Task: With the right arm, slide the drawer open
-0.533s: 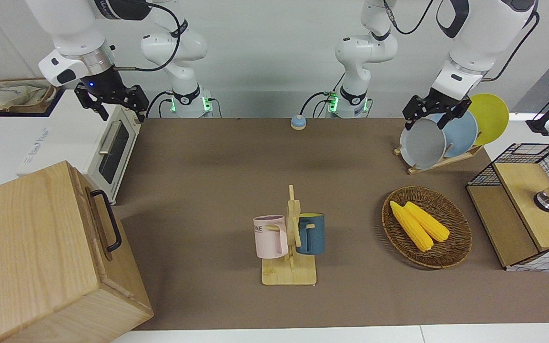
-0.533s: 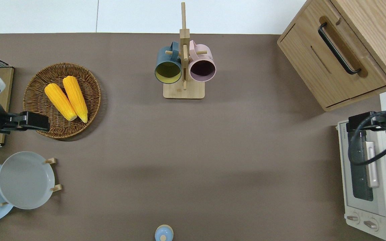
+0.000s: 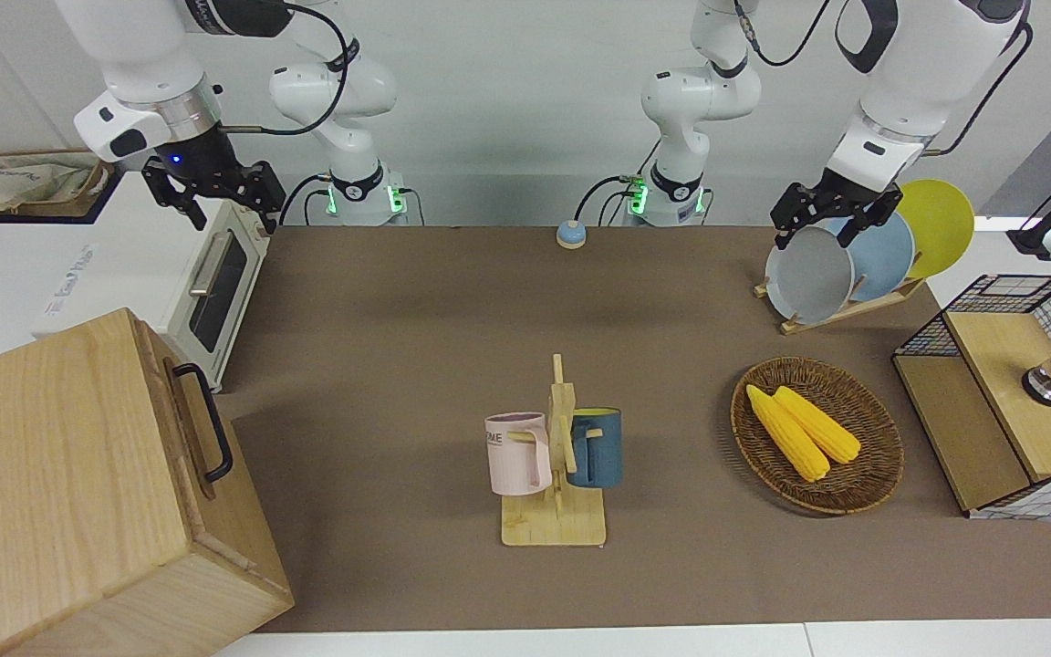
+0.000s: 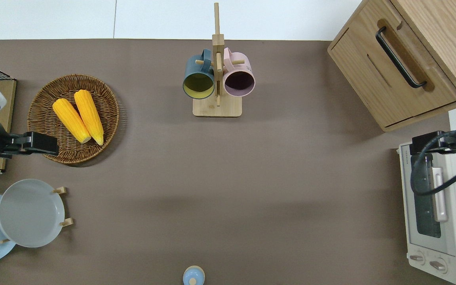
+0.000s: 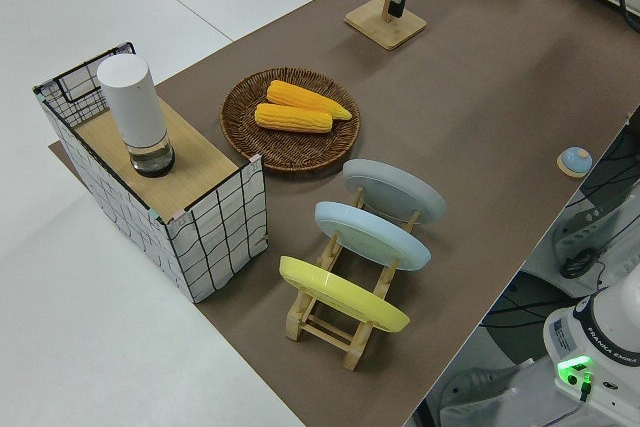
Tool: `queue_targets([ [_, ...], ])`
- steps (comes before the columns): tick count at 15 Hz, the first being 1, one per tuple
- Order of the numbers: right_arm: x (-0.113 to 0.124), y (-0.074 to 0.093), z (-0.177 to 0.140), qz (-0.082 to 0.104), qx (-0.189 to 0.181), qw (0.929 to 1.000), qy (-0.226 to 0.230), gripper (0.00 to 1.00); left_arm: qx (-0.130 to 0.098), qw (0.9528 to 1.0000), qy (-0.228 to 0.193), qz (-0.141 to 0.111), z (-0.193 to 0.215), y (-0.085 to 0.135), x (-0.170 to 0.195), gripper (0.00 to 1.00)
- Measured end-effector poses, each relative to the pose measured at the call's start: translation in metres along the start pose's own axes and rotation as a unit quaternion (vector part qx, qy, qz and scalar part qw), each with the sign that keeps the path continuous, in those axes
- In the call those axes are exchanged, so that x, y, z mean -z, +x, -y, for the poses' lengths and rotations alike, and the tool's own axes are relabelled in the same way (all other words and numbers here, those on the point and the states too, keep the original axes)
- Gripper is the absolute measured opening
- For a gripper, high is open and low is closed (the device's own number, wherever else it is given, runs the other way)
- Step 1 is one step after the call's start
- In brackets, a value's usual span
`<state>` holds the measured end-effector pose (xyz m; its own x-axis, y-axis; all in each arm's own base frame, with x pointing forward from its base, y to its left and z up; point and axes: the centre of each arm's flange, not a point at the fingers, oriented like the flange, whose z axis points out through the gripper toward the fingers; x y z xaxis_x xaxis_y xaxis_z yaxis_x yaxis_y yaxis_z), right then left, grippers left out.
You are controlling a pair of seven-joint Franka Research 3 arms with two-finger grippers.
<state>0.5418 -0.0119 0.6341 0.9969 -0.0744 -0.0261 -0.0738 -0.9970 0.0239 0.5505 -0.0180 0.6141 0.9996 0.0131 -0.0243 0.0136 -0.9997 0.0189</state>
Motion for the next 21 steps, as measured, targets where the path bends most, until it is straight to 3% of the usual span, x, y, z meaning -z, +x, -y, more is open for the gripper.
queue_targets([
  [17, -0.005, 0.004, 0.003, 0.003, 0.003, 1.0000, -0.003, 0.99, 0.000, 1.0000, 0.000, 0.000, 0.000, 0.000, 0.000, 1.00],
  [21, -0.009, 0.015, 0.014, -0.001, 0.019, 0.9983, -0.056, 0.99, 0.000, 1.0000, 0.000, 0.000, 0.000, 0.000, 0.000, 1.00],
])
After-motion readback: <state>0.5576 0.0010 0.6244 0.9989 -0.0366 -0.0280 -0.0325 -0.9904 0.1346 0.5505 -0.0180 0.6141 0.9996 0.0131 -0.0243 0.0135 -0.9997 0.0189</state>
